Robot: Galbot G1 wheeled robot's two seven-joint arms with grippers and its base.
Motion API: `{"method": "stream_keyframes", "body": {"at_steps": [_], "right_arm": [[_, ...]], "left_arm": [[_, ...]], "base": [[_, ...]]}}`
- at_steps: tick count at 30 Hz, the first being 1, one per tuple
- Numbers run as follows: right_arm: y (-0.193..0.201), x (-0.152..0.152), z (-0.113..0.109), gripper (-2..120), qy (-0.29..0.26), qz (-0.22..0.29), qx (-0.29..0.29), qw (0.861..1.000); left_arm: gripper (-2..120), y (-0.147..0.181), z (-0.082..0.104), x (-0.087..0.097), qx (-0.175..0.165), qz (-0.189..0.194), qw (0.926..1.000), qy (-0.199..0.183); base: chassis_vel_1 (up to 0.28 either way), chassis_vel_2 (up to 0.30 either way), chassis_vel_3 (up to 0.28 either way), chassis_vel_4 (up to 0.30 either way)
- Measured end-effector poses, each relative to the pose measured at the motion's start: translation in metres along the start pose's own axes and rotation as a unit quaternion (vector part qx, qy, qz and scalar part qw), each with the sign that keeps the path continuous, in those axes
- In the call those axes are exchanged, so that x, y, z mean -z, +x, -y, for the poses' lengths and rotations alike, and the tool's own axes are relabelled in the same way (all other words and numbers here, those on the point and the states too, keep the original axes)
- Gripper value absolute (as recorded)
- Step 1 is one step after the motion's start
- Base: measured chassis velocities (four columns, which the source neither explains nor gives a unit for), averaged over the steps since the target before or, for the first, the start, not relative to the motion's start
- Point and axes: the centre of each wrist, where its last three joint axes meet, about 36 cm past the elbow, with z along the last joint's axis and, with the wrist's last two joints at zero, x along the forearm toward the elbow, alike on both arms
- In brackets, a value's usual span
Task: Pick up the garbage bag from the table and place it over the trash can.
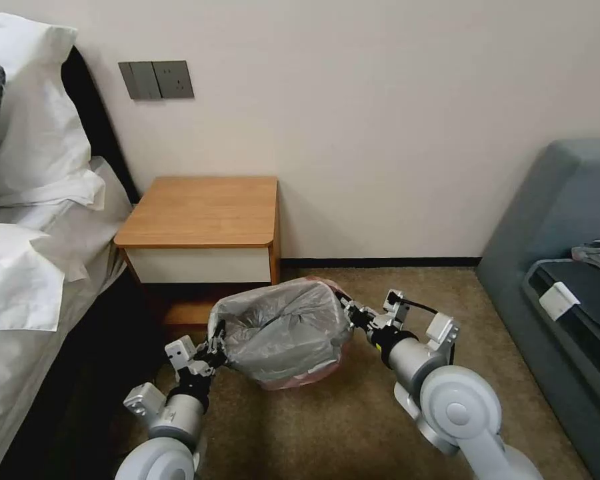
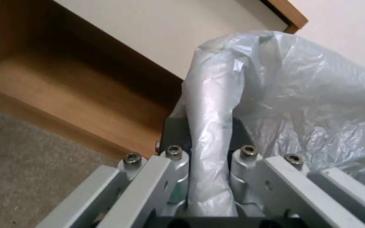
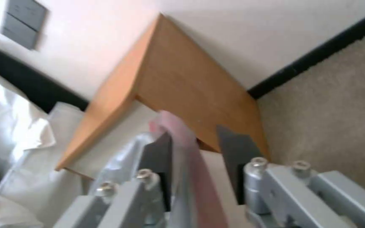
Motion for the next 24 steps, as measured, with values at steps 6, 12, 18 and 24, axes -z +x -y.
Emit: {"method": "stream_keyframes", "body": {"at_steps": [6,12,18,24], "right_arm": [[0.011,-0.004,-0.003,53,-0.007,0.013,0.013,1.0],[0.013,-0.012,0.004,71,-0.068,0.037,0.055,0.995],[0.009,-0.026,0.013,91,-0.139,0.053,0.082,0.985],[-0.003,-0.04,0.023,100,-0.19,0.049,0.109,0.974]], "left_arm": [[7,-0.001,-0.004,0.004,0.007,0.004,1.0,0.005],[7,0.002,-0.002,0.009,0.019,0.006,0.9996,0.021],[7,0.005,0.004,0.017,0.026,0.001,0.9988,0.041],[7,0.007,0.01,0.023,0.031,-0.002,0.9981,0.054]], "base": [[0.0,0.0,0.0,0.0],[0.0,0.0,0.0,0.0],[0.0,0.0,0.0,0.0],[0.0,0.0,0.0,0.0]]}}
